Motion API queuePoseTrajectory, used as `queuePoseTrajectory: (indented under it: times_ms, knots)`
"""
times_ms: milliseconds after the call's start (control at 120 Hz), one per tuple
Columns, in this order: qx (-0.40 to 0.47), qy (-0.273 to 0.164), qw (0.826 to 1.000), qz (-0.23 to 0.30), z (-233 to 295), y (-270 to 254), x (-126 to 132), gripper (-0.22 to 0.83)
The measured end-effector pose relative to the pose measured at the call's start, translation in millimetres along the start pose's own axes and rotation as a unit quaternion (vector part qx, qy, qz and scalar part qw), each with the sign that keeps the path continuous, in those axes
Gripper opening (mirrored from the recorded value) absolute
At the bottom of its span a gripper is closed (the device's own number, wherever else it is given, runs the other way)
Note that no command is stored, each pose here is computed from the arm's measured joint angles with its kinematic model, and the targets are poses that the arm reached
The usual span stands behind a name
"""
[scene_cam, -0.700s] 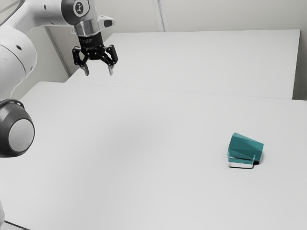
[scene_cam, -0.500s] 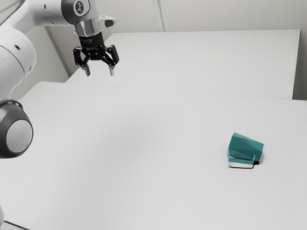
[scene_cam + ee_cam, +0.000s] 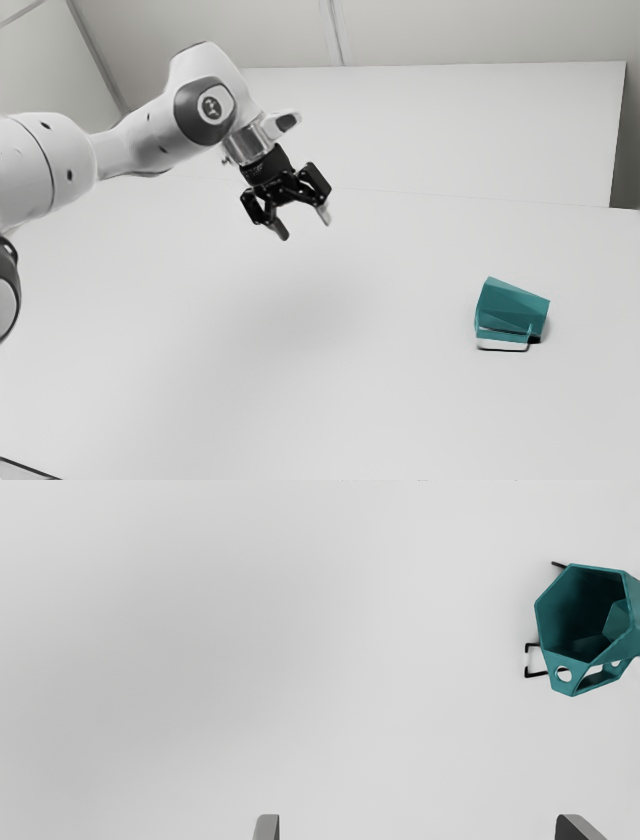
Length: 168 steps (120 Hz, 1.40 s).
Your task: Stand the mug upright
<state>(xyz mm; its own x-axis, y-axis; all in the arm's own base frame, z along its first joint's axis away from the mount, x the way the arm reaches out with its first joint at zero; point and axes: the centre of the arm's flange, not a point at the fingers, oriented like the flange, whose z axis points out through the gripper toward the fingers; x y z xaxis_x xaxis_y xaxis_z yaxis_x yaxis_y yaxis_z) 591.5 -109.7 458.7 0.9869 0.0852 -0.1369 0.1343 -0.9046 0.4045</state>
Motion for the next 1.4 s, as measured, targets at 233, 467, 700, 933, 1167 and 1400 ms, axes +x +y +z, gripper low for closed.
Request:
queuePoseTrajectory:
  times_ms: [233,467,700,933,1167,1400]
  knots:
    - [-0.083,0.006,0.996,0.006,74.2,19.8,19.5,0.61]
    - [-0.142,-0.004,0.989,0.032,129.0,38.2,23.5,0.61]
    - [-0.181,-0.011,0.981,0.071,166.2,50.9,22.3,0.62]
    - [-0.196,-0.013,0.972,0.130,192.4,76.1,21.0,0.62]
    - [-0.211,-0.014,0.963,0.167,215.4,97.1,21.1,0.62]
    - [-0.229,-0.008,0.956,0.185,234.0,107.2,34.0,0.62]
